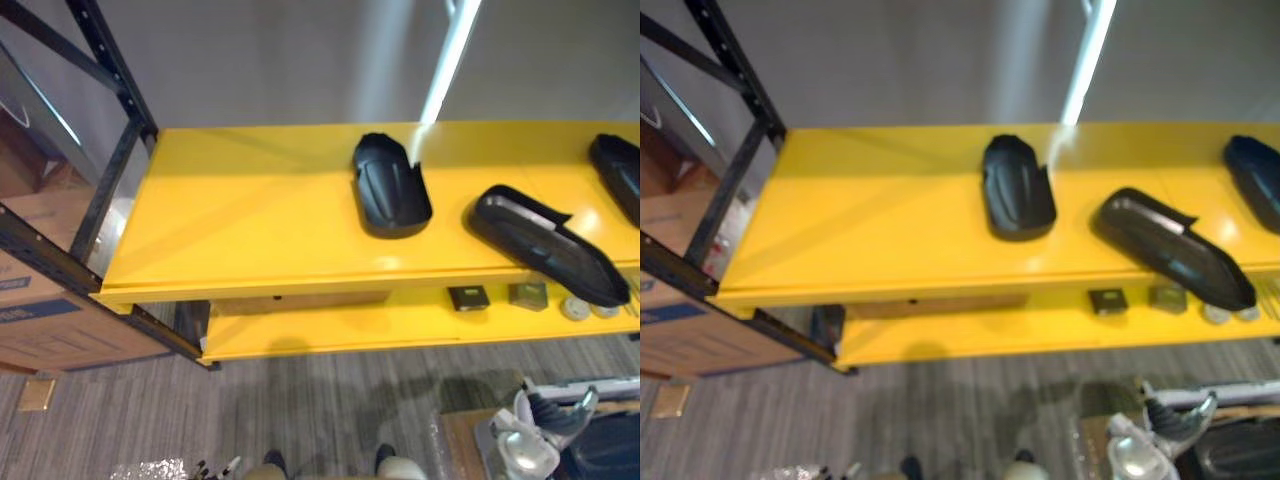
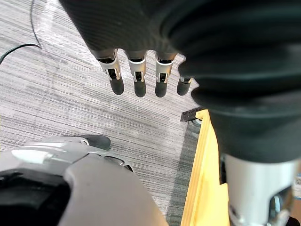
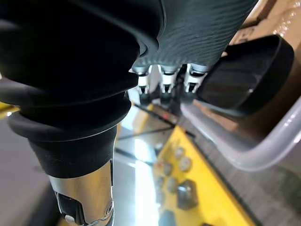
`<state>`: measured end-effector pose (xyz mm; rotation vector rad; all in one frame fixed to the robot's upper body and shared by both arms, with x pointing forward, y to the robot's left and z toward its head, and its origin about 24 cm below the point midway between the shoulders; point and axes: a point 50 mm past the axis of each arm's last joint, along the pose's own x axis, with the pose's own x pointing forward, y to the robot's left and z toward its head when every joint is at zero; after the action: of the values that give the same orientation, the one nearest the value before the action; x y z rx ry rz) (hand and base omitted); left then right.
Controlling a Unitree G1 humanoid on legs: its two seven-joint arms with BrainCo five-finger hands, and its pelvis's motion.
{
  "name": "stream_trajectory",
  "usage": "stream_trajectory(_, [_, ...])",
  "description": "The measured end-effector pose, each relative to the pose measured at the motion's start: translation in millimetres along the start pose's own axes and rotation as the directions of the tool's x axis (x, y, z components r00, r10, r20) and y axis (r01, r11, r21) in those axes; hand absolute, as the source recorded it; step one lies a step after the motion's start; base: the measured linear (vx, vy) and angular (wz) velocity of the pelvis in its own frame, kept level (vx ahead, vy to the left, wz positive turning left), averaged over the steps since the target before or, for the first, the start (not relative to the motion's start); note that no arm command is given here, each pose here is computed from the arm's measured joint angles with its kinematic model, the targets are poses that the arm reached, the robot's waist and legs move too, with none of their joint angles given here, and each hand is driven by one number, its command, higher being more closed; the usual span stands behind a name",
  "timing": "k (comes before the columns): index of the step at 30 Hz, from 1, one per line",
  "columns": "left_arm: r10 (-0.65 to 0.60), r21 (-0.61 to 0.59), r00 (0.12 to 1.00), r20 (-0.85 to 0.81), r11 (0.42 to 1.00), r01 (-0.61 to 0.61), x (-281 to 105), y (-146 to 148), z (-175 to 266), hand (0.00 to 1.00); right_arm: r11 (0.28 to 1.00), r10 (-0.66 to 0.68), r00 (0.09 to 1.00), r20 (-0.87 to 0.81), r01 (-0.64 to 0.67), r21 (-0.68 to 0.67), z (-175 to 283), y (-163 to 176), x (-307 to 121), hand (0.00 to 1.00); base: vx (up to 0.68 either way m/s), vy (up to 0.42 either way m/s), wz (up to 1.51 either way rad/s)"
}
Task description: Walk over and take plastic housings, then place them on the shelf
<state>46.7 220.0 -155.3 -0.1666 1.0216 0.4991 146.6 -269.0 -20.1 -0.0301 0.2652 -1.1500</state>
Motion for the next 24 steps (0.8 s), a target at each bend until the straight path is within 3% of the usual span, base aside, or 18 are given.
stream_trajectory(5, [-0.008, 0.016, 0.999, 0.038, 1.0, 0.008, 3.5, -1.6, 12.4, 0.0, 0.976, -0.085, 0.995, 0.061, 0.071, 0.208, 39.2, 11.8, 27.5, 0.0, -0.05, -0.024, 0.14])
stream_trajectory(7, [-0.016, 0.023, 0.999, 0.045, 1.0, 0.015, 4.3, -3.2, 15.2, 0.0, 0.968, -0.114, 0.99, 0.078, 0.093, 0.233, 48.7, 10.9, 38.9, 0.0, -0.01, -0.014, 0.32])
stream_trajectory(8, [-0.021, 0.026, 0.998, 0.057, 0.999, 0.02, 5.1, -3.9, 19.6, 0.0, 0.96, -0.133, 0.988, 0.081, 0.108, 0.259, 56.5, 12.0, 47.7, 1.0, 0.01, -0.009, 0.31])
stream_trajectory(14, [-0.052, 0.042, 0.996, 0.068, 0.998, 0.05, 8.0, -9.6, 29.7, 0.0, 0.927, -0.137, 0.989, 0.056, 0.108, 0.358, 79.3, 23.9, 71.8, 1.0, 0.01, 0.025, 0.18])
stream_trajectory(24, [-0.071, 0.06, 0.993, 0.093, 0.996, 0.065, 8.4, -10.8, 36.3, 0.0, 0.903, -0.172, 0.984, -0.036, 0.172, 0.394, 76.9, 17.1, 94.0, 1.0, -0.01, 0.033, 0.06])
